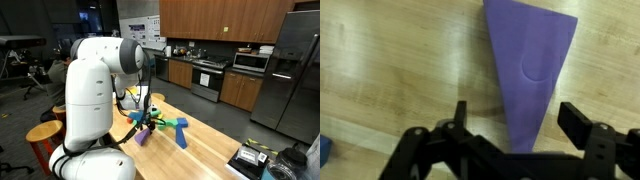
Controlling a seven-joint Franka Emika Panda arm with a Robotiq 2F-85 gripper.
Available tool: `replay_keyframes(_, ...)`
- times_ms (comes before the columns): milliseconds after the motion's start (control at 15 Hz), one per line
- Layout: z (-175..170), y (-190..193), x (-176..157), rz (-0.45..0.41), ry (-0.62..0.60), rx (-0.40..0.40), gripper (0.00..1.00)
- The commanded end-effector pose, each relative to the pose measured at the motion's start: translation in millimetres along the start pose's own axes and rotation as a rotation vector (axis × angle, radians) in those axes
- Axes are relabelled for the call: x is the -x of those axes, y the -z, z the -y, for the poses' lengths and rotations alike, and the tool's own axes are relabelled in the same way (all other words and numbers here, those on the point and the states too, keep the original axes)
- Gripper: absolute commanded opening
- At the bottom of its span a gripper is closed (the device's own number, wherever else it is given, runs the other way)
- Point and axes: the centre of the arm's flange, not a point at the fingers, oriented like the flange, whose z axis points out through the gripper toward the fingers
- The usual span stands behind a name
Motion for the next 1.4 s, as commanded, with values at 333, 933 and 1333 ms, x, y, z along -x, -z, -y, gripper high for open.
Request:
replay_keyframes(333, 1, -2, -6, 0.009, 0.007, 0.013, 0.22)
replay_keyframes(933, -5, 19, -3, -0.065, 0.011, 0.017, 0.13)
replay_keyframes(1333, -26, 45, 6, -0.204, 0.003, 0.041, 0.13)
